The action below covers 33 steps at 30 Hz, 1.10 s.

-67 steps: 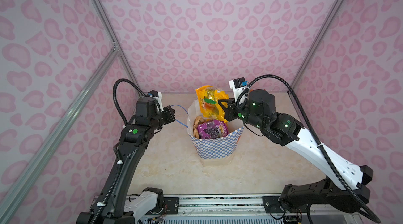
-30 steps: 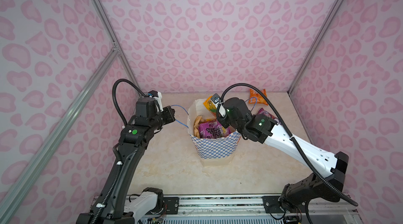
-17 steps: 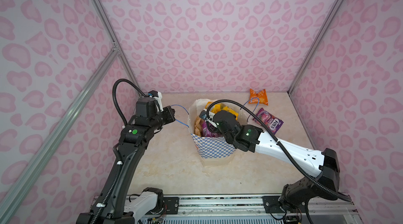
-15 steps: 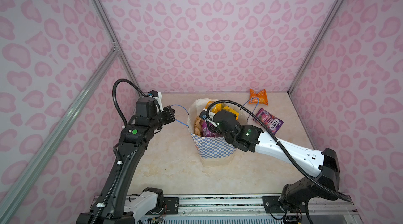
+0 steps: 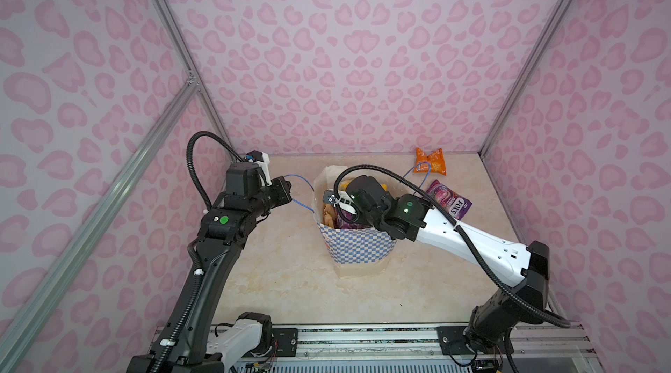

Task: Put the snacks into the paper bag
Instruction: 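Lower the yellow pack into the bag with the right gripper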

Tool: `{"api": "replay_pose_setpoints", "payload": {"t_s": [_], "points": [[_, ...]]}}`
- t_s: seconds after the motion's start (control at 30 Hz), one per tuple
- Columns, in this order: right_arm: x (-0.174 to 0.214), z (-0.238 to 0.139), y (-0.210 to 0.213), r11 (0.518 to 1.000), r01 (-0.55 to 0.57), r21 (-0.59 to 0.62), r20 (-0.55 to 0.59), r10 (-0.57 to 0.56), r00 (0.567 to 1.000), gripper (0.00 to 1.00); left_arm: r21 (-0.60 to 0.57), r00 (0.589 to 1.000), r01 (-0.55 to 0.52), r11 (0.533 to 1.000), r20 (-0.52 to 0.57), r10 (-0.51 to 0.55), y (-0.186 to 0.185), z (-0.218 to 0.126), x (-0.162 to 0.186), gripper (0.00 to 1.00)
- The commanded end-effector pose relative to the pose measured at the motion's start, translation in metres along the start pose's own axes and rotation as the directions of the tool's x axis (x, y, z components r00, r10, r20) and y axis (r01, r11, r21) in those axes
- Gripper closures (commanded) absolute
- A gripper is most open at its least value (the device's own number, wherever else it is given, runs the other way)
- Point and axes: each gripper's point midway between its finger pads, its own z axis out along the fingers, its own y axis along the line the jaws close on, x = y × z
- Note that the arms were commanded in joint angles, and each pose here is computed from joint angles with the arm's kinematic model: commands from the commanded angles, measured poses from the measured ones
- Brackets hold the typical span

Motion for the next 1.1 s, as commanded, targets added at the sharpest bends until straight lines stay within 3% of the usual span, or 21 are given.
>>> {"api": "replay_pose_setpoints", "payload": {"t_s": [0.0,0.43,0.6,0.73,0.83,0.87,0.9,0.93,1.07], "points": [[0.016,0.007,0.007,1.000,-0.002,-0.031,-0.110,-0.001,0.994,0.94,0.012,0.999,-0.013,1.000,0.029,0.013,-0.003,-0.002,-0.007,0.90],[0.020,0.014,-0.049,0.979,-0.044,0.200,-0.179,0.081,0.980,0.94,0.004,0.999,-0.015,1.000,0.036,0.015,-0.002,-0.003,-0.008,0.90],[0.018,0.023,-0.038,0.984,-0.029,0.173,-0.184,0.062,0.981,0.93,0.015,0.999,-0.014,1.000,0.029,0.013,-0.004,-0.002,-0.007,0.90],[0.006,0.031,-0.005,0.996,-0.088,0.029,-0.148,0.091,0.985,0.88,0.001,0.999,-0.015,1.000,0.034,0.015,-0.002,-0.002,-0.008,0.89],[-0.014,0.018,0.012,0.972,-0.197,-0.131,-0.077,0.188,0.979,0.70,0.010,0.999,-0.015,1.000,0.029,0.014,-0.003,-0.002,-0.007,0.90],[-0.022,0.009,0.016,0.954,-0.226,-0.198,-0.041,0.222,0.974,0.53,0.009,0.999,-0.015,1.000,0.030,0.014,-0.003,-0.002,-0.008,0.90],[-0.031,-0.001,0.019,0.936,-0.247,-0.252,-0.006,0.254,0.967,0.15,0.004,0.999,-0.015,1.000,0.032,0.014,-0.002,-0.002,-0.008,0.89],[-0.037,-0.009,0.017,0.922,-0.267,-0.280,0.021,0.284,0.959,0.00,0.002,0.999,-0.014,1.000,0.033,0.014,-0.002,-0.002,-0.008,0.90],[-0.054,-0.040,-0.011,0.876,-0.365,-0.315,0.138,0.423,0.896,0.00,0.015,1.000,-0.013,1.000,0.028,0.013,-0.004,-0.002,-0.007,0.89]]}}
